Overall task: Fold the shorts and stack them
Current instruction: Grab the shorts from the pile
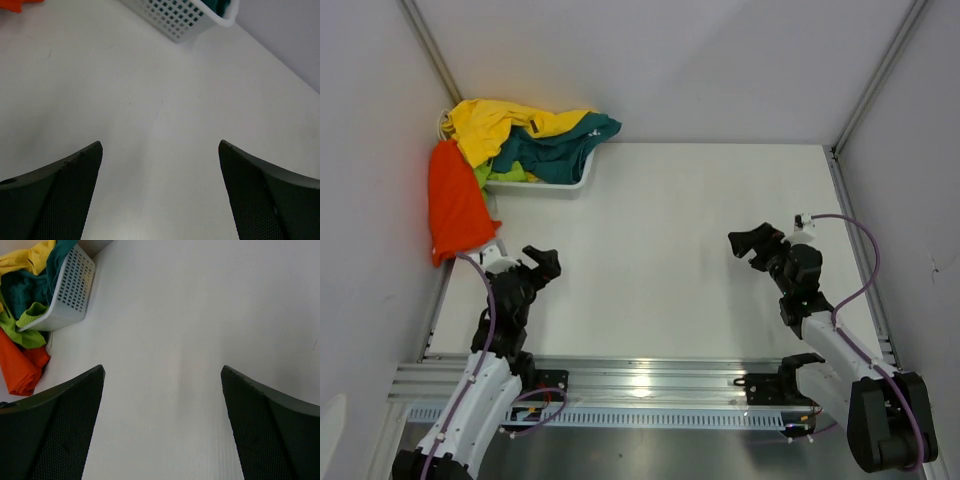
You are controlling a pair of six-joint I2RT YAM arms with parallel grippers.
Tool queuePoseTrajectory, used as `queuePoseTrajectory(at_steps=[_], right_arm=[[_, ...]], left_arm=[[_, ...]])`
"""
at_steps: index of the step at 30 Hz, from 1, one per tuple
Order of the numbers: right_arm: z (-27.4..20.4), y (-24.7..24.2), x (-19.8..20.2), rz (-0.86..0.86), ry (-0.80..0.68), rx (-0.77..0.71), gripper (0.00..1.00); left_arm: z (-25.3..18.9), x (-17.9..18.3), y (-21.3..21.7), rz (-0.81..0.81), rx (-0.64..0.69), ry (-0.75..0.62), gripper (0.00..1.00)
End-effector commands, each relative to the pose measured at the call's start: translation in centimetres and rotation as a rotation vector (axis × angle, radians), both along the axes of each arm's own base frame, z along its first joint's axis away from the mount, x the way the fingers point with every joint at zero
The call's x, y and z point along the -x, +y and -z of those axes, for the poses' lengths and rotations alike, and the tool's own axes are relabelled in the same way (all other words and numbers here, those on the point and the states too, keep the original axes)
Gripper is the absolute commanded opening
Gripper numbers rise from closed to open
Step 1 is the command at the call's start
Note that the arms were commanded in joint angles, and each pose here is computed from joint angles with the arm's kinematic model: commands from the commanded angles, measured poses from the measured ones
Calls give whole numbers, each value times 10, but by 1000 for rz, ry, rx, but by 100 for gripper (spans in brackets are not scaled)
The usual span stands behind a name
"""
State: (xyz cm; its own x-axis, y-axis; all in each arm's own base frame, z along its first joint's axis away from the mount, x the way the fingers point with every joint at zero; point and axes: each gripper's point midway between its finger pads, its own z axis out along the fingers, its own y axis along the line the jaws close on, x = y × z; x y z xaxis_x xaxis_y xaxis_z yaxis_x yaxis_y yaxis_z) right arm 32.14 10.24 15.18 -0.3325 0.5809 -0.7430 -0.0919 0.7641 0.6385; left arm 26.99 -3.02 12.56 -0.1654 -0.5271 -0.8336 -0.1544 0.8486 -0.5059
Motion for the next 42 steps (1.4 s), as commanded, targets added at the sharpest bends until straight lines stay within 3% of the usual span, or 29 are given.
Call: queuePoseTrajectory(at_steps=[1, 5, 10, 17, 23, 33, 38, 42], right_arm=[[-7, -2, -3, 20, -35, -24, 99], [-2, -3, -3, 31, -15, -21, 99], [1, -3, -3, 35, -7, -28, 100], [3, 0, -3, 20, 1, -46, 100], [7, 3, -3, 9, 14, -50, 99], [8, 2, -2, 10, 17, -50, 100], [7, 0, -2, 18, 14, -44, 100], [9, -2, -3, 25, 18, -38, 99]], left_arm=[[-12, -2, 24, -184, 69, 37, 99], [-23, -6, 51, -363, 126, 79, 99], [-31, -23, 75, -473, 177, 133, 99], [-26, -40, 133, -734, 120, 223, 99], [-11, -55, 155, -798, 110, 293, 99], [40, -79, 184, -857, 248, 324, 99], [47, -87, 197, -924, 278, 209, 92], [53, -100, 200, -924, 290, 205, 90]])
